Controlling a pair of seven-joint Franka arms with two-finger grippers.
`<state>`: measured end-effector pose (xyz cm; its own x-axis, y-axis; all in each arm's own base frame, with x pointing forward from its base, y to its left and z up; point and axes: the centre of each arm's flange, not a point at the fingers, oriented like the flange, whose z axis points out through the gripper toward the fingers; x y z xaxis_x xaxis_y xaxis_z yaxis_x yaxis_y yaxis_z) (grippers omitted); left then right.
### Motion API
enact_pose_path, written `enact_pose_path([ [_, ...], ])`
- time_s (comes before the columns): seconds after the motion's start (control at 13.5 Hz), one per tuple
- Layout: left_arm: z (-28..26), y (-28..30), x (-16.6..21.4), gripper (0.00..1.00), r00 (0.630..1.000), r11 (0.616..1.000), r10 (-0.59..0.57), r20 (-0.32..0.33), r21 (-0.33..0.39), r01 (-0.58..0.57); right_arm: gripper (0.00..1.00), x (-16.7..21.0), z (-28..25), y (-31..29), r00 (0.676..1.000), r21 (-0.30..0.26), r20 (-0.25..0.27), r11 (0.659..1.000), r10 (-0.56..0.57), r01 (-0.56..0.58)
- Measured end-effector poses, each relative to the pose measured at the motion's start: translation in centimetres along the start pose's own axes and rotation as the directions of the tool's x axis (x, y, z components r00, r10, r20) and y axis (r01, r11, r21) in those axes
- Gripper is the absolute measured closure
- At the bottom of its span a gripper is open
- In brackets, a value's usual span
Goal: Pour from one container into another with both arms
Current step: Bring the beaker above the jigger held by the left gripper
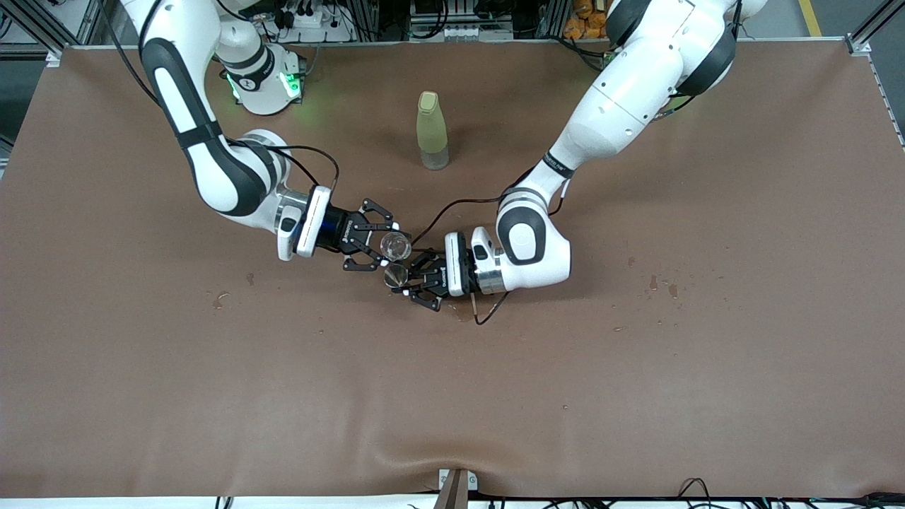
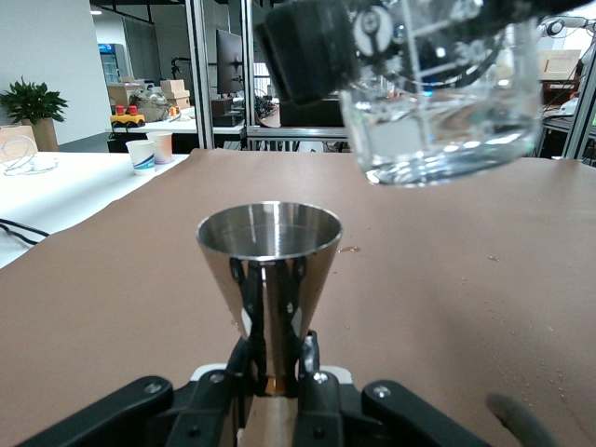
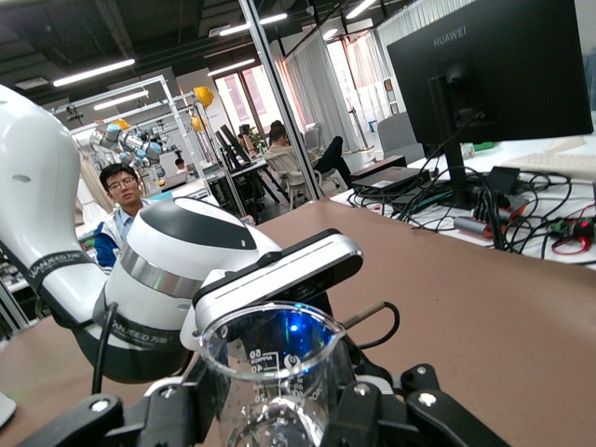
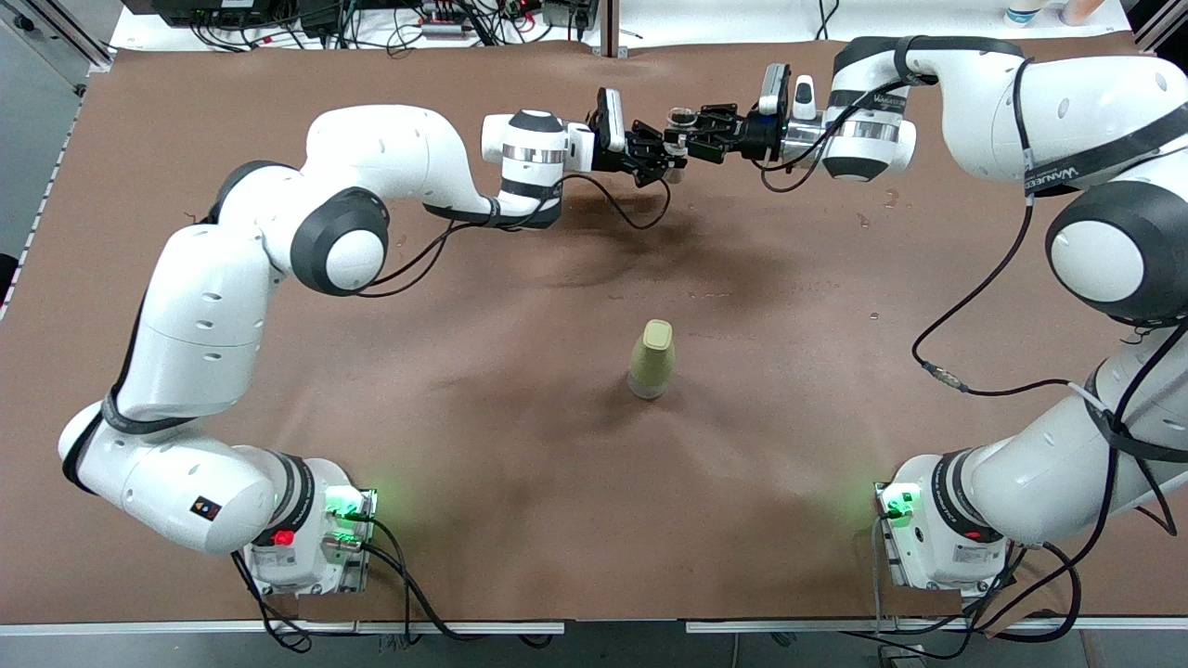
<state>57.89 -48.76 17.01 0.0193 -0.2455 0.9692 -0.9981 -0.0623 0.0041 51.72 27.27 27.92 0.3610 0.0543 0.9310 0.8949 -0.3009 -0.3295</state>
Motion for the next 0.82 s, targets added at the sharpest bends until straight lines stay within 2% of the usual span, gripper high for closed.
enact_pose_path([
  [0.82,-0.02,-0.1,0.11,0.79,1.0,1.0,-0.004,-0.005,0.005,0.004,0.5,-0.61,0.09,0.08,0.973,-0.002,0.007,0.973,0.232,-0.232],
])
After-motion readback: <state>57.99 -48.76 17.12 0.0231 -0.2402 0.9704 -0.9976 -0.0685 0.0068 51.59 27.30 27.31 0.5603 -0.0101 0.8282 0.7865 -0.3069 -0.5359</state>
